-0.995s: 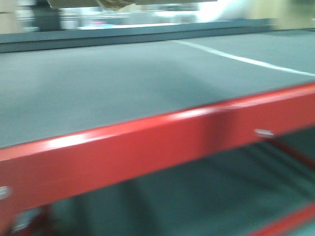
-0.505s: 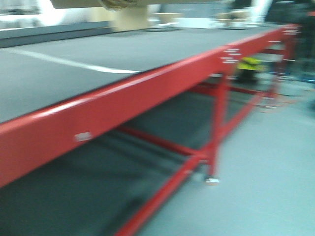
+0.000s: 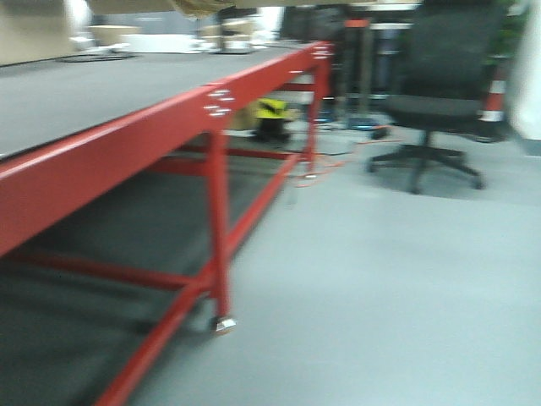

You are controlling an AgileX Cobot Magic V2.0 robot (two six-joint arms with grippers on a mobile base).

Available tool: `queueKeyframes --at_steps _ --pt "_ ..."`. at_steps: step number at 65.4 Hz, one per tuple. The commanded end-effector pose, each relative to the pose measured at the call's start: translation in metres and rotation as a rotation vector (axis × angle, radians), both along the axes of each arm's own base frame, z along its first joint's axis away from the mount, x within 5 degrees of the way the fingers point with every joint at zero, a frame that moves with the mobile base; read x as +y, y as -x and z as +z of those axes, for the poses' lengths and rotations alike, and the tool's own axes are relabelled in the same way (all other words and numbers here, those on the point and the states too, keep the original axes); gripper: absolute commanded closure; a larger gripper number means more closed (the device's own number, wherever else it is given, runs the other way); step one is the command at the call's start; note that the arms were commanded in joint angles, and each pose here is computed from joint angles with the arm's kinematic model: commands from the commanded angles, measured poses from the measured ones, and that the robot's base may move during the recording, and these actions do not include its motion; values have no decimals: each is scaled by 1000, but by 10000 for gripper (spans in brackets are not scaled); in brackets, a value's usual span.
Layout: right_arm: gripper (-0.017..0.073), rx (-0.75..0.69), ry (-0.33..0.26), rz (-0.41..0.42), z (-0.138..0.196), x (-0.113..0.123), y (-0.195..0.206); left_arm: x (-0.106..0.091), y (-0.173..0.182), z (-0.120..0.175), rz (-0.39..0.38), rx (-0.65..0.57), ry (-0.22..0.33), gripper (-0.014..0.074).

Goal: Stack two boxes on right shelf middle
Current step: 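Hold the boxes raised while the base drives to the steel shelf rack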

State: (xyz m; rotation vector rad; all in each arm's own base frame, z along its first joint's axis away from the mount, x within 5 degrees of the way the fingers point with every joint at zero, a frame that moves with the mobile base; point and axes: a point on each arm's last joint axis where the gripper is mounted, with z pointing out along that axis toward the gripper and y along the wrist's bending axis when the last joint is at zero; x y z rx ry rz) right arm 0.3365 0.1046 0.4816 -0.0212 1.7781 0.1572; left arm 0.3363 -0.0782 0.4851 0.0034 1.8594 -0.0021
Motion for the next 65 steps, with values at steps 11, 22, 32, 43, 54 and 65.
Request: queueKeyframes --at_steps 11,22,32,43,54,65 --pt "711 -116 -29 36 20 0 8 1 2 9 -9 -58 -10 705" --pt "711 -116 -29 36 20 0 8 1 2 9 -9 -58 -10 705" --pt "711 -116 -29 36 20 0 8 1 2 9 -9 -58 -10 705" --pt "711 -116 -29 36 20 0 8 1 2 9 -9 -58 -10 705" --pt "711 -116 -29 36 20 0 8 1 2 9 -9 -58 -10 705" --pt "711 -116 -29 36 20 0 8 1 2 9 -9 -58 -10 705"
